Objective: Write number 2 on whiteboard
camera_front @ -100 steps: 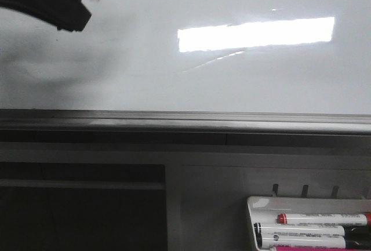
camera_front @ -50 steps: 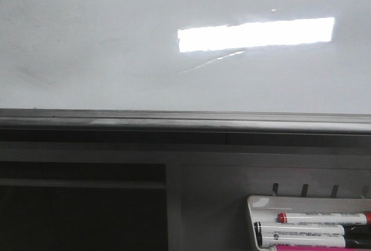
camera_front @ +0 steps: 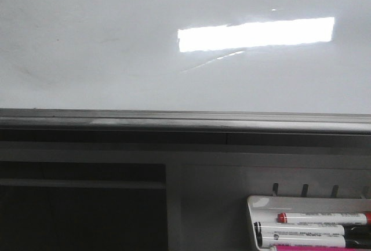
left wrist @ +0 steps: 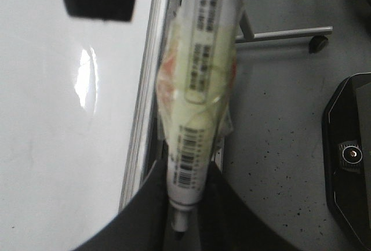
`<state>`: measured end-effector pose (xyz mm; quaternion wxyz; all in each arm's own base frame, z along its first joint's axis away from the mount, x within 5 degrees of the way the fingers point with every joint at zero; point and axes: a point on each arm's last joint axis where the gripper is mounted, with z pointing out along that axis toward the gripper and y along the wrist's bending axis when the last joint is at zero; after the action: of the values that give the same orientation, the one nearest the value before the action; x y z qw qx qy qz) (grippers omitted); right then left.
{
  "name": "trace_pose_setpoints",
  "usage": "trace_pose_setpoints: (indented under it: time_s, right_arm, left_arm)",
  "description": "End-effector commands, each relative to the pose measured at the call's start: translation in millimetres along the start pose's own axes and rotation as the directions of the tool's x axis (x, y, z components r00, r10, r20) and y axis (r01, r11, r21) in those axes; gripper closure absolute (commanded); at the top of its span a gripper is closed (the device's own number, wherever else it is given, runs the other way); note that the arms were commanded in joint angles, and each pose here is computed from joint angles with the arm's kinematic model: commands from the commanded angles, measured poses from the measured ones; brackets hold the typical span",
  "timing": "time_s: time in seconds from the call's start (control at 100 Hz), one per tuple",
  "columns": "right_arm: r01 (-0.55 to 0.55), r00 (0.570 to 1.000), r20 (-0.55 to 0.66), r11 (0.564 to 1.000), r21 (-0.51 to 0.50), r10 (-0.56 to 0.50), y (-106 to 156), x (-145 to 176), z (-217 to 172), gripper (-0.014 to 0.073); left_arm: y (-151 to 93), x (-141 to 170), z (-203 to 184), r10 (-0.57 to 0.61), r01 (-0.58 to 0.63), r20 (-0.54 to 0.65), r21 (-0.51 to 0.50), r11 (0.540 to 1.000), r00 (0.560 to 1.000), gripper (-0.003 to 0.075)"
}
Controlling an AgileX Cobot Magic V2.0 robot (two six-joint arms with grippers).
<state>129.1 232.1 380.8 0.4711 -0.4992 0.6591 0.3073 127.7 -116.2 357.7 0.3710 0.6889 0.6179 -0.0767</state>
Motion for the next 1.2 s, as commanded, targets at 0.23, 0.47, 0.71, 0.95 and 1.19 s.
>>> trace_pose_setpoints:
  time_s: [0.23, 0.47, 0.71, 0.95, 1.19]
  right_arm:
    - [-0.062, 0.995, 0.083, 0.998, 0.021, 0.06, -4, -14, 8, 0.037]
    - [-0.066, 0.992, 0.109, 0.997, 0.041, 0.061, -6, -16, 7, 0.066]
    - [-0.053, 0.993, 0.111, 0.997, 0.052, 0.047, -7, -16, 7, 0.0673]
    - [0.014, 0.989, 0.141, 0.988, 0.156, -0.036, -22, -19, 4, 0.0673]
    - [0.086, 0.985, 0.107, 0.918, 0.388, -0.138, -73, -12, -9, 0.0673]
  left_arm:
    - [4, -11, -9, -0.009, 0.012, 0.069, -0.047, 0.999, 0.998, 0.0741]
    - [5, -11, -9, -0.012, 0.017, 0.076, -0.06, 0.998, 0.997, 0.074]
    - [9, -20, -19, -0.06, 0.088, 0.19, -0.146, 0.985, 0.98, 0.0437]
    - [-2, -19, -61, -0.156, 0.245, 0.295, -0.291, 0.925, 0.943, 0.0213]
    - [-40, 1, -115, -0.302, 0.51, 0.467, -0.427, 0.747, 0.832, 0.0355]
